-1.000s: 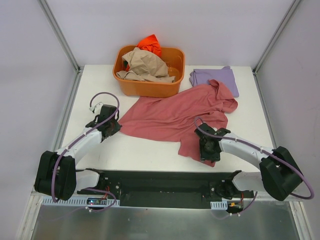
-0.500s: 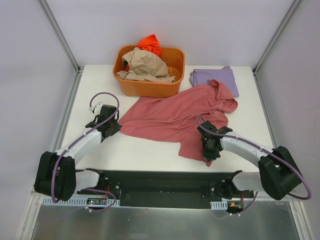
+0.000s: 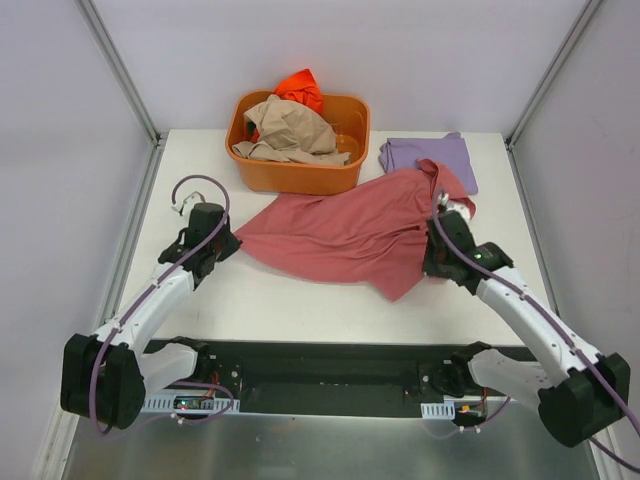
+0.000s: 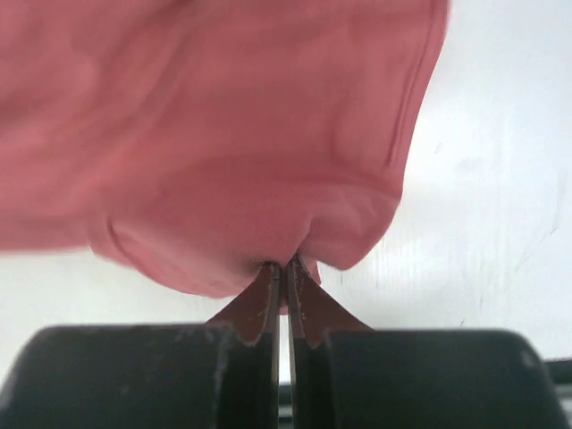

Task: Fold and stack the t-shirts
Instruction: Flatten out the tshirt

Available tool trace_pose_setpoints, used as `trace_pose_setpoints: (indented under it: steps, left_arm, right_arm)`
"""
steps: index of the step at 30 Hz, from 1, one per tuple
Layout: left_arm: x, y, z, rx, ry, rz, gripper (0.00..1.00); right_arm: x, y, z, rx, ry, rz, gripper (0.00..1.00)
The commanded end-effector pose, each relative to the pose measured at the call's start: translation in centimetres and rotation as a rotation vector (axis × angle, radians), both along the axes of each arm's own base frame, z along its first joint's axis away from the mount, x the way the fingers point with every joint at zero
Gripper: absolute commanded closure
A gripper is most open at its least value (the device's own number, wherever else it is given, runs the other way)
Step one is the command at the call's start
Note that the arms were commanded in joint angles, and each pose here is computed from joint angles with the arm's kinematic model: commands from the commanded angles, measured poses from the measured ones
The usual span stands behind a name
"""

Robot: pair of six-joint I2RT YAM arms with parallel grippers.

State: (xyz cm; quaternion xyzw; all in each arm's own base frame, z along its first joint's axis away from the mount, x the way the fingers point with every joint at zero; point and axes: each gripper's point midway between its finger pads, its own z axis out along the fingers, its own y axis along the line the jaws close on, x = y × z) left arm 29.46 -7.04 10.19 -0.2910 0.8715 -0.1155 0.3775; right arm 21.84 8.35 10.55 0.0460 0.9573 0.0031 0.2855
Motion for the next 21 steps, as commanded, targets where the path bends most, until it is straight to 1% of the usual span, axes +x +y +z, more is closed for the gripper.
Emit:
trace_pose_setpoints:
  steps: [1, 3, 6, 10, 15, 18, 21]
  left_arm:
    - [2.9, -1.2, 7.5, -0.047, -0.187, -0.036, 1.00]
    - [3.7, -1.6, 10.5, -0.069, -0.255, -0.046, 1.00]
    - [4.6, -2.0, 16.4, -0.091, -0.384, -0.068, 1.00]
    - [4.2, -1.8, 24.1, -0.094, -0.557, -0.082, 1.00]
    - [1.8, -1.4, 33.5, -0.107, -0.773, -0.113, 1.00]
    - [-0.4, -1.4, 38.4, -0.104, -0.890, -0.162, 1.00]
    - [-2.8, -1.2, 42.6, -0.098, -0.994, -0.190, 1.00]
  right_arm:
    - [5.1, -2.3, 9.9, -0.037, -0.327, -0.072, 1.00]
    - [6.5, -3.2, 14.2, -0.052, -0.444, -0.094, 1.00]
    - [7.5, -4.9, 21.1, -0.070, -0.603, -0.141, 1.00]
    - [7.5, -6.8, 30.2, -0.139, -0.790, -0.128, 1.00]
    - [6.0, -7.6, 39.7, -0.180, -0.978, -0.075, 1.00]
    - [3.9, -8.4, 44.5, -0.197, -1.088, -0.070, 0.99]
    - [1.4, -8.5, 48.8, -0.168, -1.210, -0.032, 1.00]
